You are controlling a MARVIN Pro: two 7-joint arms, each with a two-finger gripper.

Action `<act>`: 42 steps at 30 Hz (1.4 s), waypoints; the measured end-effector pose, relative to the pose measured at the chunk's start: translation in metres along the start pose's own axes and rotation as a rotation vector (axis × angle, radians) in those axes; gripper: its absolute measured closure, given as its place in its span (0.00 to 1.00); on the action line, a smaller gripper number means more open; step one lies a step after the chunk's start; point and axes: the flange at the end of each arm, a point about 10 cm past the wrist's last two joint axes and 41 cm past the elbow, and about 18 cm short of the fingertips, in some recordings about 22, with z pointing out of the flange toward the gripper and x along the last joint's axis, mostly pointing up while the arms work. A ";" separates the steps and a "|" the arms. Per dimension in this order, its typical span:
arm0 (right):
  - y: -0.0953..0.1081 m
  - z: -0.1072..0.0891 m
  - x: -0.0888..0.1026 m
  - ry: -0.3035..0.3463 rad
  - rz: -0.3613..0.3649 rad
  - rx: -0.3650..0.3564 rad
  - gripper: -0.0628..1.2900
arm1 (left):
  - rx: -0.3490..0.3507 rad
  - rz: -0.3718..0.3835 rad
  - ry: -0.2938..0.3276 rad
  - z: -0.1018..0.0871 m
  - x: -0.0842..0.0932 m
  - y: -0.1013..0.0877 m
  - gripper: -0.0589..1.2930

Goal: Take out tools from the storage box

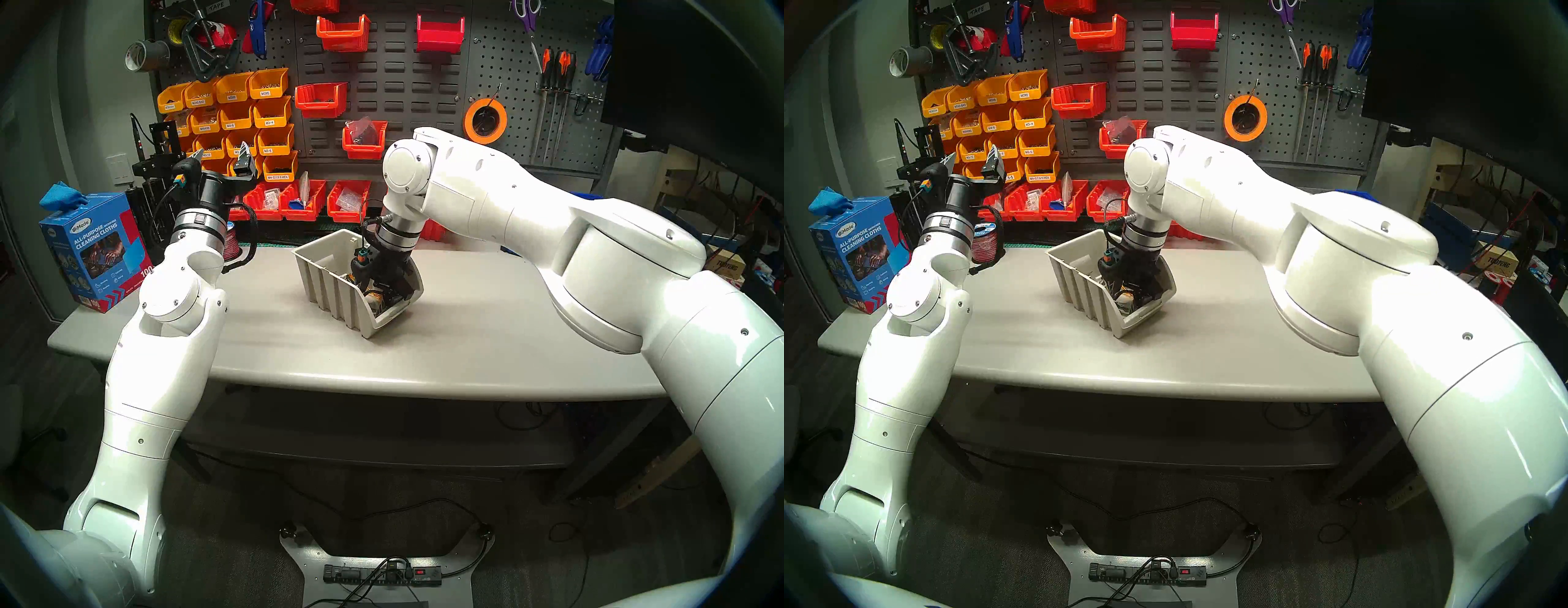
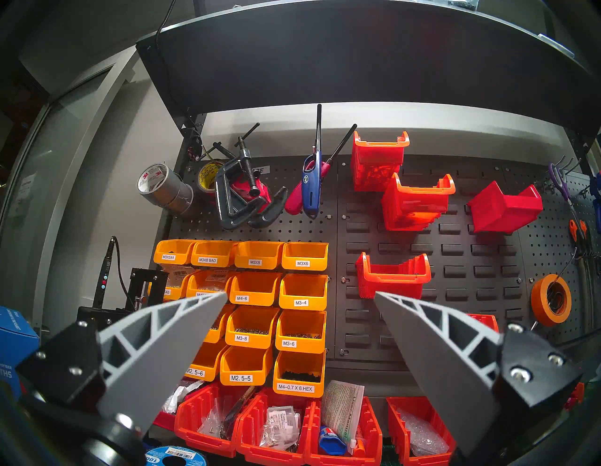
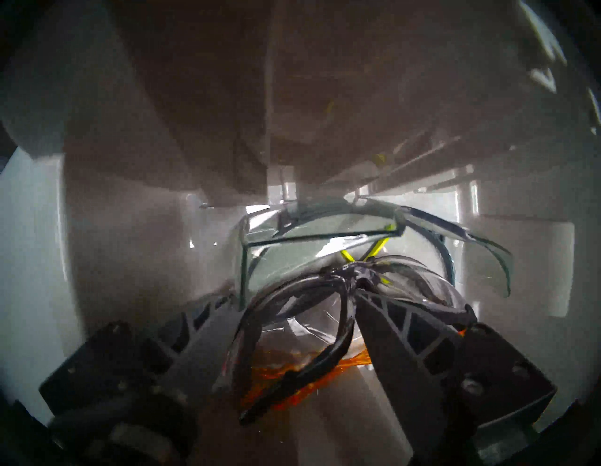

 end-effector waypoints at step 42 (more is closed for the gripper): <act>0.032 -0.097 -0.030 0.017 0.026 -0.382 0.97 | 0.000 0.000 0.000 0.000 0.000 0.000 0.04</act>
